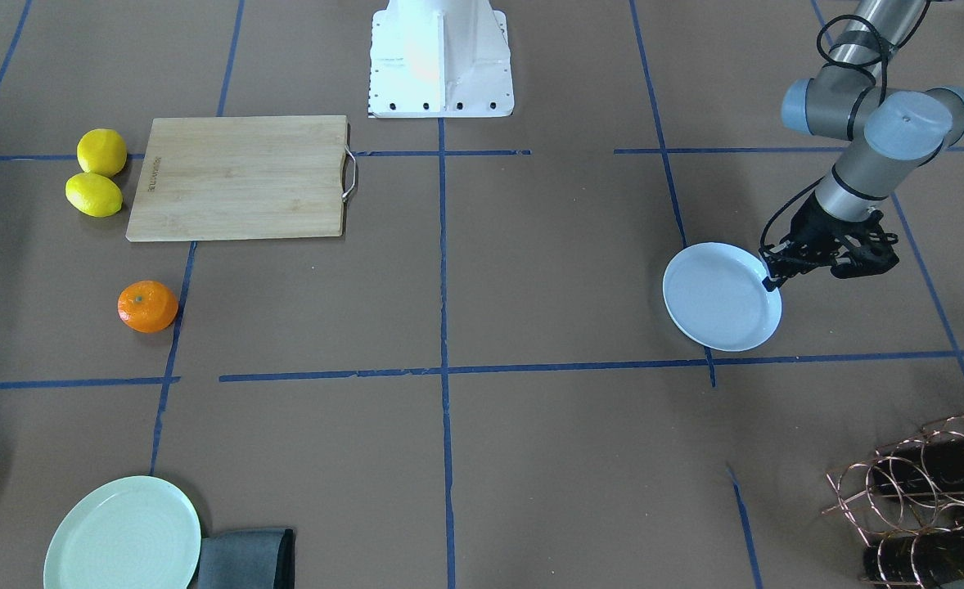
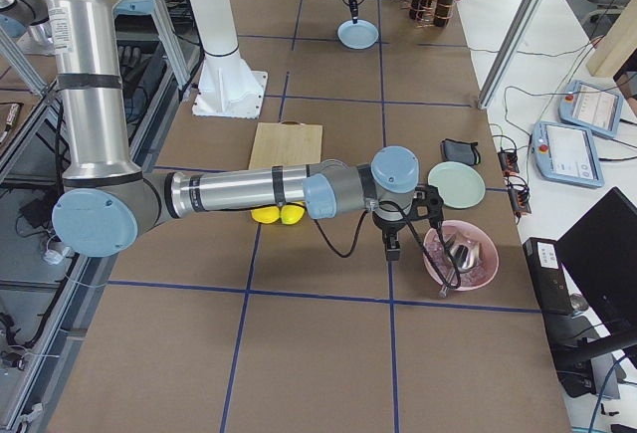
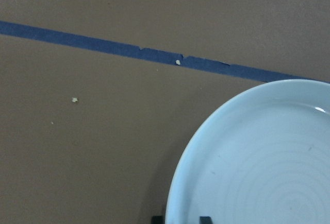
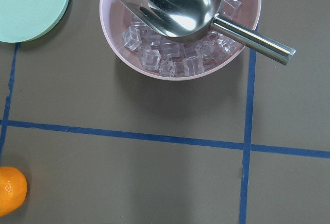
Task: Pick orange to plate
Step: 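Slide the white plate to center with left gripper while right arm nears orange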
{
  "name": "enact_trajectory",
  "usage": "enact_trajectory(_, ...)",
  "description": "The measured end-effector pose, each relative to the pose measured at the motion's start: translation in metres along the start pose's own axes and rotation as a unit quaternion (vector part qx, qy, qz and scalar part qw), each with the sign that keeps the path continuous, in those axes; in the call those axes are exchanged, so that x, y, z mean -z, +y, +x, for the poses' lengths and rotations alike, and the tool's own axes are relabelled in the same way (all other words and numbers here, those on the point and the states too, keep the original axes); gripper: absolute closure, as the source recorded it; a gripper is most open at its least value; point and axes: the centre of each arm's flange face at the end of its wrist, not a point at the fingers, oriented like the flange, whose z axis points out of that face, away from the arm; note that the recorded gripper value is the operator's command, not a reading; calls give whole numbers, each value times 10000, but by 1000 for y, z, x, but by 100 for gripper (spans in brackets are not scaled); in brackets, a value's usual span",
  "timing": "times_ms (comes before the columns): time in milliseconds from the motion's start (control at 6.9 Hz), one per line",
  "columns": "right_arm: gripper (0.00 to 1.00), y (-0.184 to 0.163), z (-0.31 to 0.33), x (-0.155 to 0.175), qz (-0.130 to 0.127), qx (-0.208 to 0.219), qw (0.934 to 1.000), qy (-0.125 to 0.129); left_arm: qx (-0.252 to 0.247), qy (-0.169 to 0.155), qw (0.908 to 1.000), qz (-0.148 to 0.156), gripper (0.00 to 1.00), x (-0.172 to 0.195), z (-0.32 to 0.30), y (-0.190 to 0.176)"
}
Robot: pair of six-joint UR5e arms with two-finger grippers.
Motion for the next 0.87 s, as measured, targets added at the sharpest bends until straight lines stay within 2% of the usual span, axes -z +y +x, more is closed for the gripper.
enact_trajectory(290,0,-1,-4,3,27,35,10000,-15,337,-2,9994,-51,100,62,48,-34)
enact_trajectory(580,0,-1,-6,5,40,19,10000,-20,940,116,9954,-117,100,98,163,-66)
enact_trajectory(725,0,-1,-13,6,53,-91,9999,-51,1327,246,9905,-269,100,95,222,-58)
enact_trajectory(870,0,-2,-33,7,56,-267,9995,-131,1643,330,9845,-518,100,73,278,-36)
